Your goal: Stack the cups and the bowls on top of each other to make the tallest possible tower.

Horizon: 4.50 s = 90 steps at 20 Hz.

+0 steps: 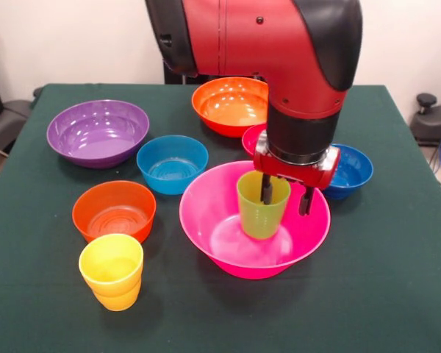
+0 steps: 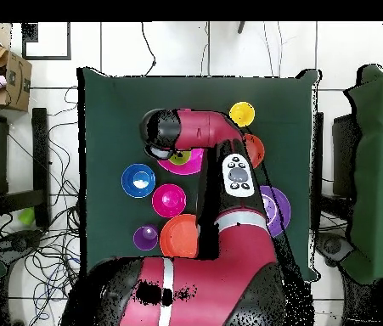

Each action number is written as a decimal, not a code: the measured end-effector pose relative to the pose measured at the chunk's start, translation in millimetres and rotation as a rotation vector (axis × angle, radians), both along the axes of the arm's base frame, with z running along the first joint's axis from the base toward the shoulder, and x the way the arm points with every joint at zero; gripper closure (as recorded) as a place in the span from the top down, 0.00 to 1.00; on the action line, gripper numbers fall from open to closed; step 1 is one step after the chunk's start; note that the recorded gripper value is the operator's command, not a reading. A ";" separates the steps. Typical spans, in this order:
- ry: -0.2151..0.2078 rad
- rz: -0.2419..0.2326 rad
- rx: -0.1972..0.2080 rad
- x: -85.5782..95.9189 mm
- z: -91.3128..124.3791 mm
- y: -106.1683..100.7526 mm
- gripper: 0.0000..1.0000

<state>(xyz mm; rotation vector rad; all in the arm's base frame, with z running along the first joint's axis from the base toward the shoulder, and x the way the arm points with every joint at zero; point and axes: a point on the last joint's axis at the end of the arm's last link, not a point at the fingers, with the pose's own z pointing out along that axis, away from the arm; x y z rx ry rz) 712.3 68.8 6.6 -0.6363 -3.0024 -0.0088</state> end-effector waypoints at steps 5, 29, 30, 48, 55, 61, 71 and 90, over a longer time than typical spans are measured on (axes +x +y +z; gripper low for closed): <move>-0.020 -0.018 0.000 8.2 -3.2 -11.7 1.00; -0.091 -0.031 -0.006 34.3 6.9 -20.8 1.00; -0.091 -0.031 -0.006 34.3 6.9 -20.8 1.00; -0.092 -0.031 -0.007 34.7 7.8 -21.0 1.00; -0.092 -0.031 -0.007 34.6 7.8 -21.0 1.00; -0.092 -0.031 -0.007 34.6 7.8 -21.0 1.00; -0.095 -0.014 -0.022 33.3 7.8 -22.6 1.00; -0.115 0.041 -0.064 14.1 47.9 -18.2 1.00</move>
